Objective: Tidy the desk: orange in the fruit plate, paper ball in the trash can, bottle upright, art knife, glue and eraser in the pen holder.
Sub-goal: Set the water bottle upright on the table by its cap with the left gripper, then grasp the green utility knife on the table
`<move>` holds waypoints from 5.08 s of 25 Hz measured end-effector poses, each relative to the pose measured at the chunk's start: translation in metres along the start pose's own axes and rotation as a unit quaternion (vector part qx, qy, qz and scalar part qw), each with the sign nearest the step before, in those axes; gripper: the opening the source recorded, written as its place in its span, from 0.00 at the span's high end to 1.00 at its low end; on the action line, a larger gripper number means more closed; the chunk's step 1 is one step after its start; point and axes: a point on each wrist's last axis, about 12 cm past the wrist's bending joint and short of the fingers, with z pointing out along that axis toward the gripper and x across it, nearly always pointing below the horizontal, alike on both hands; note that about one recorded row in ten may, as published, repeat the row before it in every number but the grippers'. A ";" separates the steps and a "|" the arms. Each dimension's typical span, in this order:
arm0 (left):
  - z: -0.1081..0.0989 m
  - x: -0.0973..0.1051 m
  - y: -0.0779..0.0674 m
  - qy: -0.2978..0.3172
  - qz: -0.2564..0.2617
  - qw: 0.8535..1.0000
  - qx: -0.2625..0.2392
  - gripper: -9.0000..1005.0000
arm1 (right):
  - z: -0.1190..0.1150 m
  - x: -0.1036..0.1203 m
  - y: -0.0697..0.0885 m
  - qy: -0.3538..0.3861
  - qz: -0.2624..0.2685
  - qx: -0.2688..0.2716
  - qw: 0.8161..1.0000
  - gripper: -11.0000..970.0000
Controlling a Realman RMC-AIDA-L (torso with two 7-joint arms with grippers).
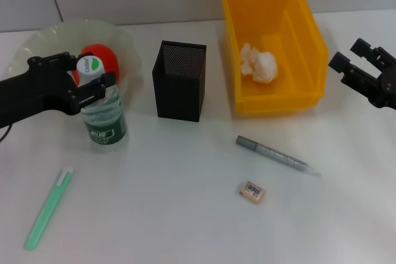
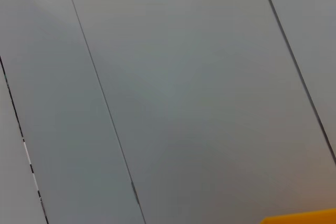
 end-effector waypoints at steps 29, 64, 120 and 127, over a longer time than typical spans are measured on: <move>-0.058 -0.007 -0.021 0.050 -0.075 0.993 -0.071 0.19 | -0.001 0.000 0.007 0.045 -0.043 -0.051 0.997 0.18; 0.016 -0.015 -0.045 0.395 -0.155 0.897 -0.125 0.20 | 0.007 0.016 0.031 0.237 -0.113 -0.256 0.930 0.19; 0.027 -0.011 -0.039 0.447 -0.130 0.876 -0.128 0.29 | 0.006 0.016 0.031 0.223 -0.115 -0.248 0.936 0.20; 0.029 -0.010 -0.037 0.449 -0.131 0.874 -0.129 0.30 | 0.007 0.017 0.032 0.223 -0.116 -0.248 0.936 0.20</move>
